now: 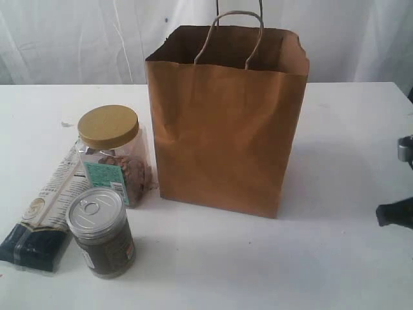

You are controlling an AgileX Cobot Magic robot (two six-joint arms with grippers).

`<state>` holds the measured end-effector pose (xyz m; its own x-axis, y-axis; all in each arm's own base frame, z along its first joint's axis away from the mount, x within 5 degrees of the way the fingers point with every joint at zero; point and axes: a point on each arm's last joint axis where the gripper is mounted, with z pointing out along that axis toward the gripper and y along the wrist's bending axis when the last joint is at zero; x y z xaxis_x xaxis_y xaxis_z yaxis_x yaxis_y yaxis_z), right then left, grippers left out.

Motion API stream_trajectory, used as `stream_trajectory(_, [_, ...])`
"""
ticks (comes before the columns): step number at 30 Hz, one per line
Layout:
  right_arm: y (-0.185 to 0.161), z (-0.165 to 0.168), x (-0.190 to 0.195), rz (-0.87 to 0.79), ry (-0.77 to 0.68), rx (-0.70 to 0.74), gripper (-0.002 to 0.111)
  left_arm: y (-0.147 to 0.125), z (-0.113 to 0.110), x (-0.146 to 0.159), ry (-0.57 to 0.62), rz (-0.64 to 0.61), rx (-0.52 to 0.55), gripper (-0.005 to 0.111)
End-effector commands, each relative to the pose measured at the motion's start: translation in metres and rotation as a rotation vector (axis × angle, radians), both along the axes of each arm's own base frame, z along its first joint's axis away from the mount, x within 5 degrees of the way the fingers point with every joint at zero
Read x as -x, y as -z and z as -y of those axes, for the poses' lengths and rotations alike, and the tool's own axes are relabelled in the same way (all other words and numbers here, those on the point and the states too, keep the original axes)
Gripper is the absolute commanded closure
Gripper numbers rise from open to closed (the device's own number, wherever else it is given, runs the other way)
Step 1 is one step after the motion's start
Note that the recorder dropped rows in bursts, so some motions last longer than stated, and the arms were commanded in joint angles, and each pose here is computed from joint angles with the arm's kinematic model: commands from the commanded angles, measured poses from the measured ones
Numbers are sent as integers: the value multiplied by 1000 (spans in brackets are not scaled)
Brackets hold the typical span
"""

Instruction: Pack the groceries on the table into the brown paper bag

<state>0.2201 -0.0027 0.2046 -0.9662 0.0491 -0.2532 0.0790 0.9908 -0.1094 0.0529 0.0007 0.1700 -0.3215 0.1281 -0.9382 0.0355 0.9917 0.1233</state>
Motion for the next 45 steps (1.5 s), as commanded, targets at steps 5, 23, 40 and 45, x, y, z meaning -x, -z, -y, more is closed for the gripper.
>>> stream_trajectory(5, [-47, -14, 69, 512, 212, -355, 108, 0, 0, 0, -2, 6, 6, 107])
stream_trajectory(23, [-96, -10, 184, 1115, 66, -415, 108, 0, 0, 0, -2, 6, 6, 107])
stream_trajectory(40, [-125, 2, 217, 2292, -102, -63, 108, 0, 0, 0, -2, 6, 6, 107])
stream_trajectory(45, [-79, 8, 209, 2360, -17, -27, 108, 0, 0, 0, -2, 6, 6, 107])
